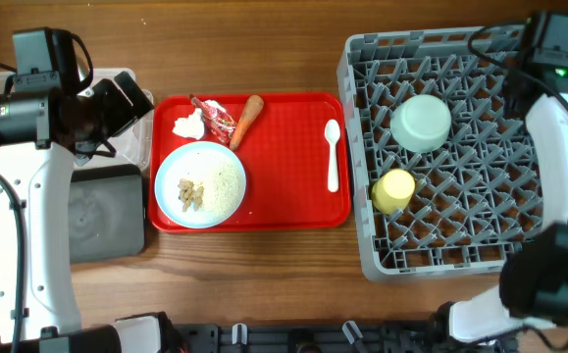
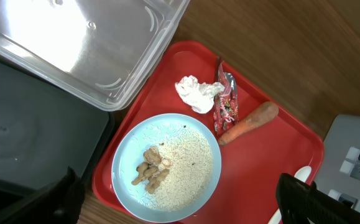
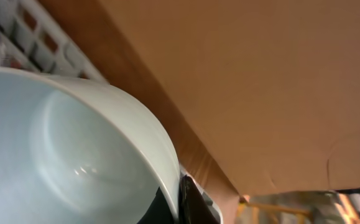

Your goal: Sort waste into correct bins and load items into the dishwasher rack

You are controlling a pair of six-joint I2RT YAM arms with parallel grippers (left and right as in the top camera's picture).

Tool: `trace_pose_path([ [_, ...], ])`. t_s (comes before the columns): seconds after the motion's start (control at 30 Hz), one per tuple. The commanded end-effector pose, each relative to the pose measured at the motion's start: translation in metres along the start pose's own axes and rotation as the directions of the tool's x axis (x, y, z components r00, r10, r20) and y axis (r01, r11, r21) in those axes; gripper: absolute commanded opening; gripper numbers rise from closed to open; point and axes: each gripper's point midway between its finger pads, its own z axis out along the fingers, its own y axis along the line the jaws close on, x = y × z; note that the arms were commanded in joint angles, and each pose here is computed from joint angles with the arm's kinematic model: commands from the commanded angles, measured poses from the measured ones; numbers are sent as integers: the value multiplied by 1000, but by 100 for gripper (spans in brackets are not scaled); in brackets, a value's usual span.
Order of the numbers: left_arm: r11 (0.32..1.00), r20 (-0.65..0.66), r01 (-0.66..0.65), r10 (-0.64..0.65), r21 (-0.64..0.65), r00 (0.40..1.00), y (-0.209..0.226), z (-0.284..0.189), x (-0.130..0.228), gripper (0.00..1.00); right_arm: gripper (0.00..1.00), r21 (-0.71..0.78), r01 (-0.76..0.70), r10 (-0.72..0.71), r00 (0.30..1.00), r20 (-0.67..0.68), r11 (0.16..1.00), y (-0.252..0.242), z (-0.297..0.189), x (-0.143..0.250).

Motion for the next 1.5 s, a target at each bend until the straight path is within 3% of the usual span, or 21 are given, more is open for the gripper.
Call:
trace_pose_path([
  [0.0, 1000, 16, 10, -10, 0, 1000, 1, -4, -2, 100, 5, 113, 57, -53, 998, -42, 992, 6, 14, 11],
  [0.17, 1000, 16, 10, -10, 0, 1000, 1, -4, -2, 100, 5, 147, 160, -155, 987, -47, 976, 16, 23, 6],
  [0.57, 1000, 16, 10, -10, 0, 1000, 1, -4, -2, 100, 5, 162, 217, -211, 976, -55, 963, 22, 28, 5],
  [1.03, 1000, 16, 10, -10, 0, 1000, 1, -4, -2, 100, 7, 109, 319, -316, 948, -36, 942, 65, 19, 10],
  [1.1, 1000, 16, 10, -10, 0, 1000, 1, -4, -2, 100, 14, 83, 323, -323, 946, -5, 943, 76, 9, 6],
  [1.17, 1000, 16, 10, -10, 0, 1000, 1, -4, -2, 100, 31, 73, 331, -334, 942, 33, 941, 86, -6, 2],
  [1.3, 1000, 16, 10, -10, 0, 1000, 1, -4, -2, 100, 34, 56, 346, -350, 931, 101, 936, 101, -34, -5],
  [1.37, 1000, 16, 10, -10, 0, 1000, 1, -4, -2, 100, 42, 57, 302, -307, 942, 138, 952, 96, -50, -13],
  [1.47, 1000, 16, 10, -10, 0, 1000, 1, -4, -2, 100, 43, 23, 229, -229, 952, 204, 973, 81, -76, -29],
])
